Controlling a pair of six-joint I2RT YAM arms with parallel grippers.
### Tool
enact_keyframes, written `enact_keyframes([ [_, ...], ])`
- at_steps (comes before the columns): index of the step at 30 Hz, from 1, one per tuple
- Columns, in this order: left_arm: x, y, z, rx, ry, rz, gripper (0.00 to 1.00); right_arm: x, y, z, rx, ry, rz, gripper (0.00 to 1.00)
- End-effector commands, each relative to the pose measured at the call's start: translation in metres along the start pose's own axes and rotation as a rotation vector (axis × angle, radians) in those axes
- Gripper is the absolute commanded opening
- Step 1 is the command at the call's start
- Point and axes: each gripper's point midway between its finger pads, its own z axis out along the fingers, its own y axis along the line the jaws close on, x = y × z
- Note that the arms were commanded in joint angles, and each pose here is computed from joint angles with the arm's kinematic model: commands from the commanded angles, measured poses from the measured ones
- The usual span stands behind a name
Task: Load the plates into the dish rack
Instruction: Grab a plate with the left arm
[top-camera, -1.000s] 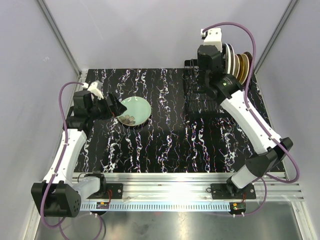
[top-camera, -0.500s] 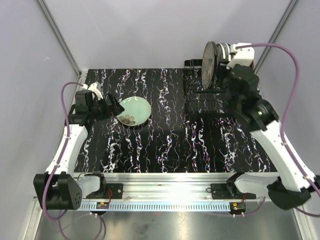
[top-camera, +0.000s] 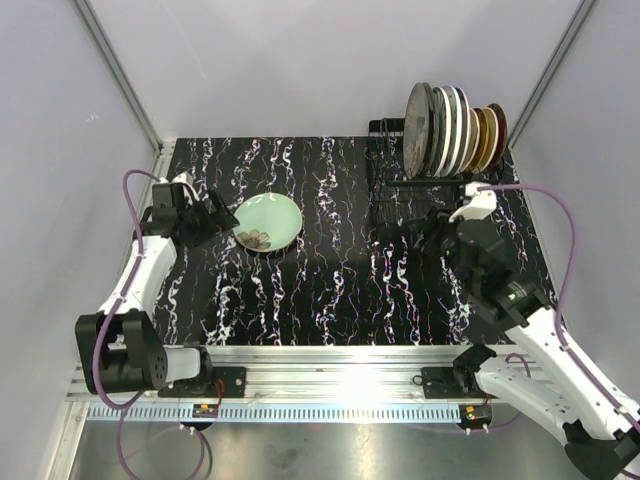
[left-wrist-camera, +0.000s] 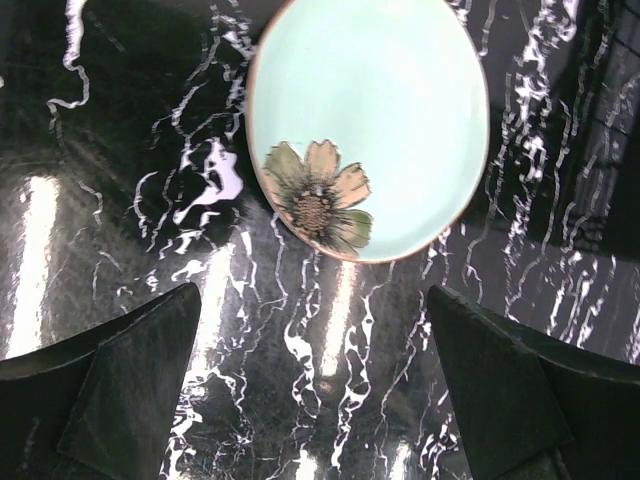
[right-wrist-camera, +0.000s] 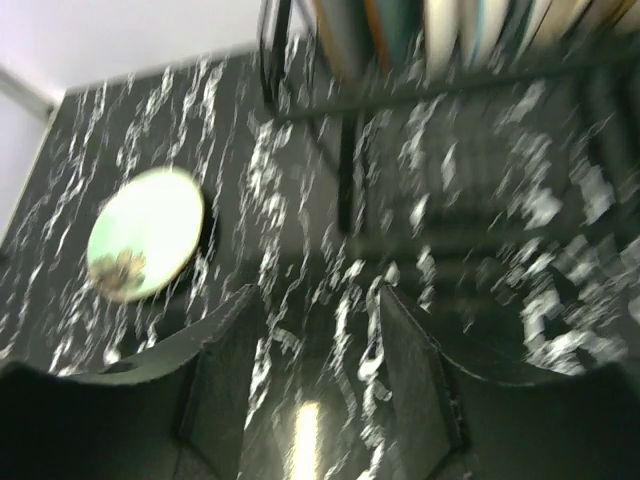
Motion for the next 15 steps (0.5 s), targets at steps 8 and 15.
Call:
enact_keyframes([
  [8, -0.002, 0.019, 0.03, -0.066, -0.054, -0.154, 0.94, 0.088, 0.045, -0.005, -0.29, 0.191, 0.409, 0.5],
  [15, 0.008, 0.024, 0.052, -0.061, -0.029, -0.239, 0.91, 0.118, 0.043, -0.011, -0.342, 0.221, 0.516, 0.44],
])
